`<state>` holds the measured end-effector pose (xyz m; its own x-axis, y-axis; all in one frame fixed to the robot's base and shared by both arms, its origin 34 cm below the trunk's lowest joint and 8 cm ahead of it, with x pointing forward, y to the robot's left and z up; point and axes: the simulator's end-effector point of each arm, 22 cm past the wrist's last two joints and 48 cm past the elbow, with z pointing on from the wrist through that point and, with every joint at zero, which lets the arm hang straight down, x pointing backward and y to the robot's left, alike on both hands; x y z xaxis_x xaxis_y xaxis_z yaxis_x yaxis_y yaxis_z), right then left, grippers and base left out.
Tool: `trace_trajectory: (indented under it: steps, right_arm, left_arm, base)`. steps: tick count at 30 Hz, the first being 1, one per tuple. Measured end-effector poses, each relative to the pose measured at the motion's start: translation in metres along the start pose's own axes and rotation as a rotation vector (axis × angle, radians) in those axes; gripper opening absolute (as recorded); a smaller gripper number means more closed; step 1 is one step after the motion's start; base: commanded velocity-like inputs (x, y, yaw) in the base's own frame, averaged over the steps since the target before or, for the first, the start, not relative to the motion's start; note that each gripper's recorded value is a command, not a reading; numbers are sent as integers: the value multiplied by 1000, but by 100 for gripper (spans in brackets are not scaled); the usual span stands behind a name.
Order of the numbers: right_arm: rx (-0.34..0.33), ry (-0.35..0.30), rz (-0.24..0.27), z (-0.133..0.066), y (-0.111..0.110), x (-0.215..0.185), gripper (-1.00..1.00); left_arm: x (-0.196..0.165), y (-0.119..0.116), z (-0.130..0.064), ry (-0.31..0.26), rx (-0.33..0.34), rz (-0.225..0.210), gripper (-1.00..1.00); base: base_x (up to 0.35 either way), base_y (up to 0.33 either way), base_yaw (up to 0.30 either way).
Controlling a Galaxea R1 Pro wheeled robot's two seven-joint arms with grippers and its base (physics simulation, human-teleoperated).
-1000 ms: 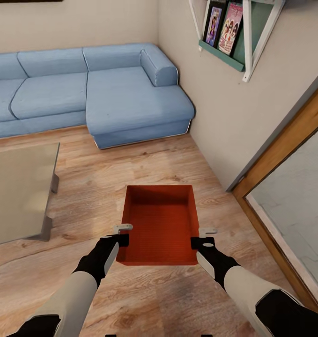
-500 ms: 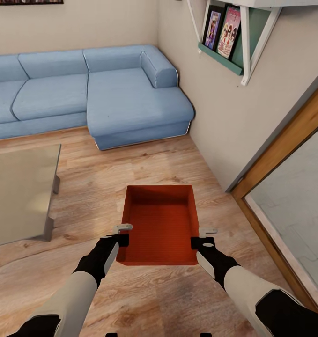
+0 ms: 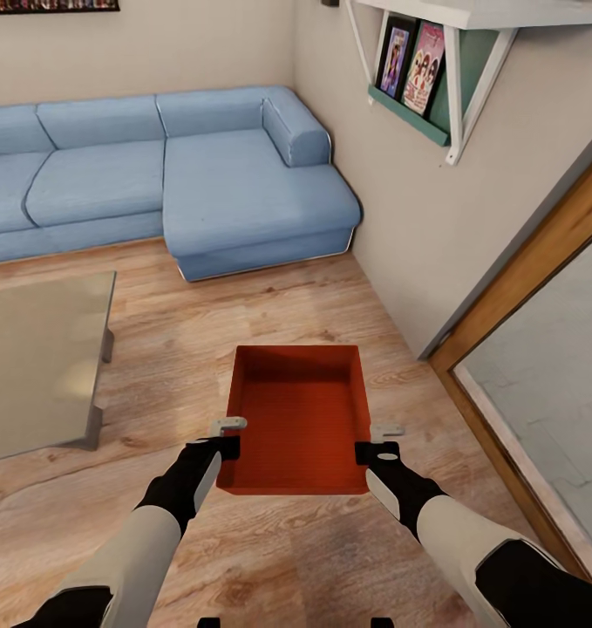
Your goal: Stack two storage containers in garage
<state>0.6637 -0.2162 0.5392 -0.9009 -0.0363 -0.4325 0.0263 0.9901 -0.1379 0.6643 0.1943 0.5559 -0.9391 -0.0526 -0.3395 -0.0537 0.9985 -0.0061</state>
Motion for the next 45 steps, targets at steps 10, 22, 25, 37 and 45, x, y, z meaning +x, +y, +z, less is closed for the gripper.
trace_trajectory:
  steps: [10,22,25,37,45]
  right_arm:
    - [1,0,-1,-12,-2,-4,-100]
    - [0,2,1,-25,-4,-6,-100]
    - [0,2,1,-29,-4,-7,-100]
    - [1,4,-1,-41,-6,-8,-100]
    - [4,2,0,-50,-7,-10,-100]
  left_arm:
    - [-2,0,-12,0,0,-1,-100]
    - [-4,0,-26,2,-1,1,-100]
    - [-4,0,-30,3,-1,1,-100]
    - [-5,0,-42,4,-1,1,-100]
    - [-7,1,-51,1,-2,2,-100]
  base:
    - [0,0,0]
    - [0,0,0]
    - [0,0,0]
    - [0,0,0]
    - [0,0,0]
